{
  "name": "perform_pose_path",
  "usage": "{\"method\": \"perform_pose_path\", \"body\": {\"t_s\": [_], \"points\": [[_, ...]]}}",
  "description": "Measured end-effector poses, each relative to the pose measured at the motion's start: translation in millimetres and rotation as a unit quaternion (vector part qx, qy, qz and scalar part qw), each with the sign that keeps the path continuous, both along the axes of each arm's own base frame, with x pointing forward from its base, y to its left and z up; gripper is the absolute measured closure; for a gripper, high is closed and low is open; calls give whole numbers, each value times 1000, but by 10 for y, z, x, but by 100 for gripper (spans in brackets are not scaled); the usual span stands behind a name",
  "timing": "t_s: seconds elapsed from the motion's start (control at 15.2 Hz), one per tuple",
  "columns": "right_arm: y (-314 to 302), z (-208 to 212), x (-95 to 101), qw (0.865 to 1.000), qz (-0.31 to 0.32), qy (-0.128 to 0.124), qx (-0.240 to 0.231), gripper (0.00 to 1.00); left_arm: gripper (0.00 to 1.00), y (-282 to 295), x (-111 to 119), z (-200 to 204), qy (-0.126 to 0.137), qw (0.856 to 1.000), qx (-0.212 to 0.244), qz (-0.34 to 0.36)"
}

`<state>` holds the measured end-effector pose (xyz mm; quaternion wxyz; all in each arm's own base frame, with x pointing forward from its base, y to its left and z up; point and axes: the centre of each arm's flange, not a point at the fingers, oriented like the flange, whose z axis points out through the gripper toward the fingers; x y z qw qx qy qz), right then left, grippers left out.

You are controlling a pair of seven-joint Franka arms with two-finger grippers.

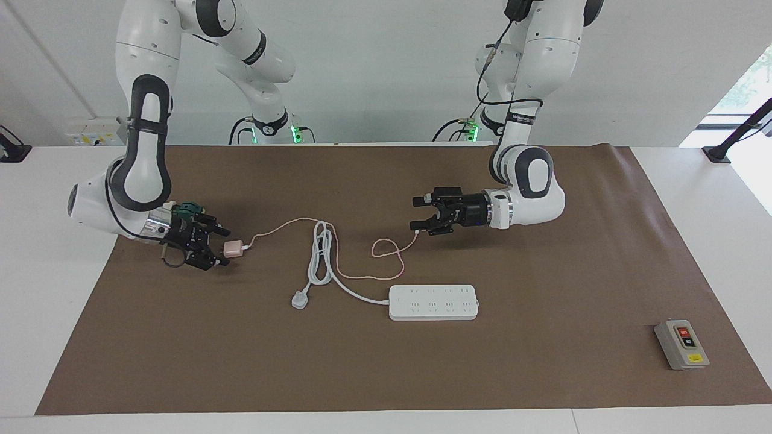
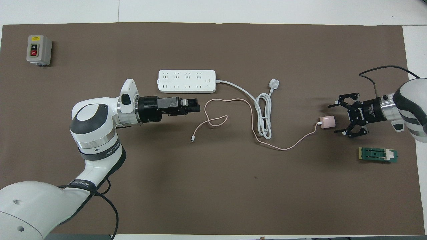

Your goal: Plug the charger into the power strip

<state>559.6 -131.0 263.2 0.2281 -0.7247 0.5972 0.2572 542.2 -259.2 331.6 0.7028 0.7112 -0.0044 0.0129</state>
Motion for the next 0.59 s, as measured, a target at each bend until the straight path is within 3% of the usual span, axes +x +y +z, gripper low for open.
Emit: {"method": "perform_pose_path", "body": {"t_s": [0.46,0.53,0.59], "points": [[16,-75,-61,1000,-1,8,2,4,0,-147,-5,-34,18,1000,-2,5],[13,-81,-64,1000,-2,8,1,10,0,-149,-5,-35,20,1000,-2,4],[13,-94,-72,1000,-2,9,0,26,0,-150,-5,-35,21,1000,-2,5]]}}
